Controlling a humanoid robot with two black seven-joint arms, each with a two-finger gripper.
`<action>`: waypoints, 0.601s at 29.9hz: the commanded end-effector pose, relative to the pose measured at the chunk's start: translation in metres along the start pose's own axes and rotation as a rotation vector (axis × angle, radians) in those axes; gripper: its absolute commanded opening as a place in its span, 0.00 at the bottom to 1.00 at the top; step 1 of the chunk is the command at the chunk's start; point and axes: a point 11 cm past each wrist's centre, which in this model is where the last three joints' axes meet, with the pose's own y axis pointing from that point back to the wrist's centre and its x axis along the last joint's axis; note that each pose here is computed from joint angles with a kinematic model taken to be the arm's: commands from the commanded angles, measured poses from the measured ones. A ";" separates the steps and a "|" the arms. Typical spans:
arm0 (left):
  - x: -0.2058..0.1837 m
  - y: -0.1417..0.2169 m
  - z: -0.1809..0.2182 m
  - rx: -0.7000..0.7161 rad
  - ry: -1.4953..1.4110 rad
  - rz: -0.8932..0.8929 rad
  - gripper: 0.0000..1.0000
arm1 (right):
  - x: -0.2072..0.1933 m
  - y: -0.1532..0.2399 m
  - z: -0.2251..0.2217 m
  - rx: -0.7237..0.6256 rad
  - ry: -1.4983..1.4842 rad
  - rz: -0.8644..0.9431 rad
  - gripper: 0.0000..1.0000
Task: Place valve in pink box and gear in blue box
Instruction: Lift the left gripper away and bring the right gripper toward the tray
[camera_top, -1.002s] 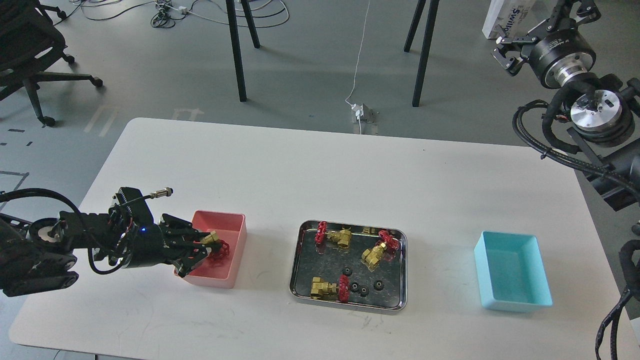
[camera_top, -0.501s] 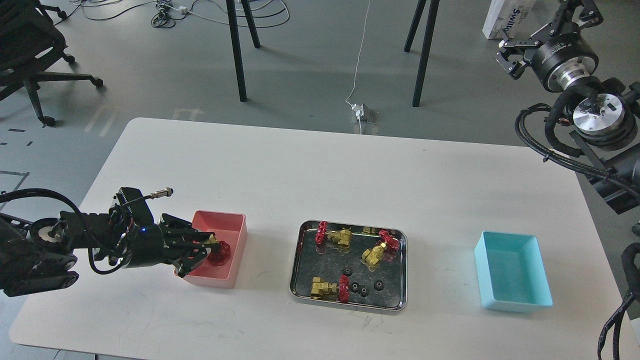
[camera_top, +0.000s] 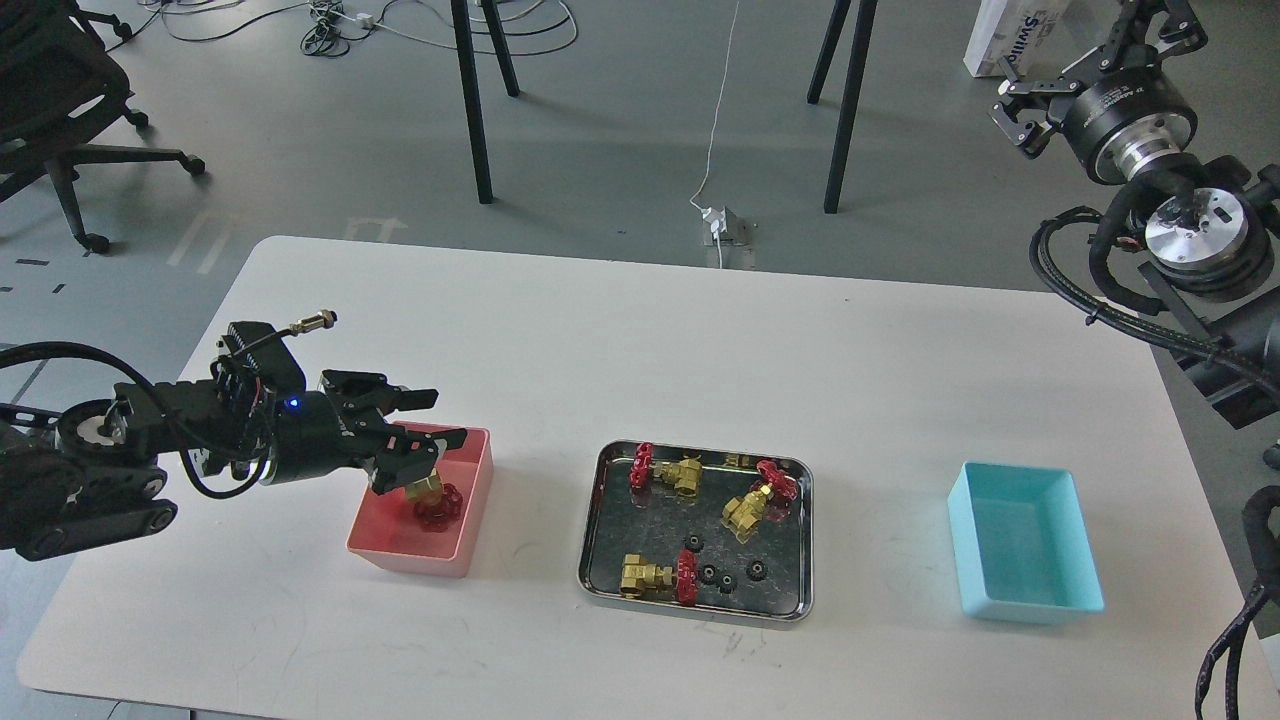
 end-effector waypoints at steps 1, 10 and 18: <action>0.031 0.005 0.001 -0.003 0.098 0.012 0.70 | 0.000 0.000 0.004 -0.012 0.007 0.006 1.00; 0.125 0.039 0.024 -0.188 0.610 0.144 0.75 | -0.048 0.006 0.048 -0.194 0.378 -0.200 1.00; 0.212 0.033 0.059 -0.752 1.301 0.466 0.85 | -0.080 0.058 0.129 -0.584 1.197 -0.665 1.00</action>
